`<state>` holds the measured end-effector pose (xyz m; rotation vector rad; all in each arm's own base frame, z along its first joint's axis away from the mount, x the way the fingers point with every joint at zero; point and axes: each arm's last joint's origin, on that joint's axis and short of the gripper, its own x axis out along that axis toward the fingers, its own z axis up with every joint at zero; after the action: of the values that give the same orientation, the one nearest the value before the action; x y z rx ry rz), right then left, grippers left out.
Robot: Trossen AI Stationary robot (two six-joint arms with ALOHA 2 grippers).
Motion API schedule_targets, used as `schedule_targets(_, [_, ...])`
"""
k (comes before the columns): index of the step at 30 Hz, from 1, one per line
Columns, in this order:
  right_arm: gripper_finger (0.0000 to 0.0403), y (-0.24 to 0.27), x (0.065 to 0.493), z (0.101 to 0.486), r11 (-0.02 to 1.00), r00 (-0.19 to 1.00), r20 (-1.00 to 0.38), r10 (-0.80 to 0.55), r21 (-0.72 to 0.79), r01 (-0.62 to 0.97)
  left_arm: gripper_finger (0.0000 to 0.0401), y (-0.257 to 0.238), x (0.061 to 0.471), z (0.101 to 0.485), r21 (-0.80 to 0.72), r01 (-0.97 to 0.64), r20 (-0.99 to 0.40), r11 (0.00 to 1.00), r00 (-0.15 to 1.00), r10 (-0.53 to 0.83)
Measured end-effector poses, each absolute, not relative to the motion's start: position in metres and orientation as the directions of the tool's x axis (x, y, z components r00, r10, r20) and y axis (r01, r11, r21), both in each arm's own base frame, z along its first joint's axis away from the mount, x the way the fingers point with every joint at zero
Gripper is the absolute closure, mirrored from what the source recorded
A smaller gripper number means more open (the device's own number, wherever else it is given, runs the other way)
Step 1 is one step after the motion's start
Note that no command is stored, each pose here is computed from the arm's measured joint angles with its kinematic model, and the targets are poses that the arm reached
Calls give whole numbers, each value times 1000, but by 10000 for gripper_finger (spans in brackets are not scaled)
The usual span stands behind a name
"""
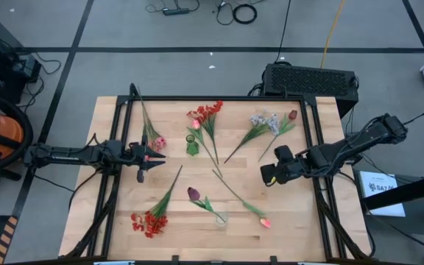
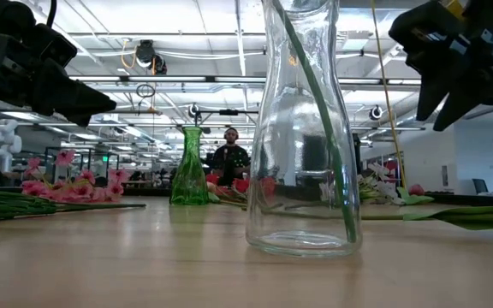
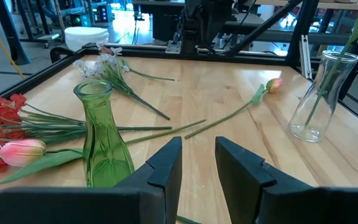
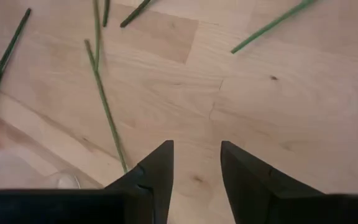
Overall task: Sort flowers into vase by color
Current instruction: Put the pink flowers into the green vase
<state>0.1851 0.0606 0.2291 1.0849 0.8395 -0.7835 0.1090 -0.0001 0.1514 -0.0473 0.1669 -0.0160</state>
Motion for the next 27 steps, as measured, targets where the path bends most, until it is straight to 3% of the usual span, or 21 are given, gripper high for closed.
schedule_targets(5, [287,61,185,229,216,467,-875,-127,435,874,296,0,109,152,-89,5,-164,996,986,-20])
schedule_targets(12, [287,60,185,229,171,471,-870,-148,447,878,296,0,109,152,-396,-45,-157,917,987,-19])
schedule_targets(27, [287,58,185,229,152,479,-854,-203,455,877,296,0,110,157,-425,-32,-106,905,994,-15])
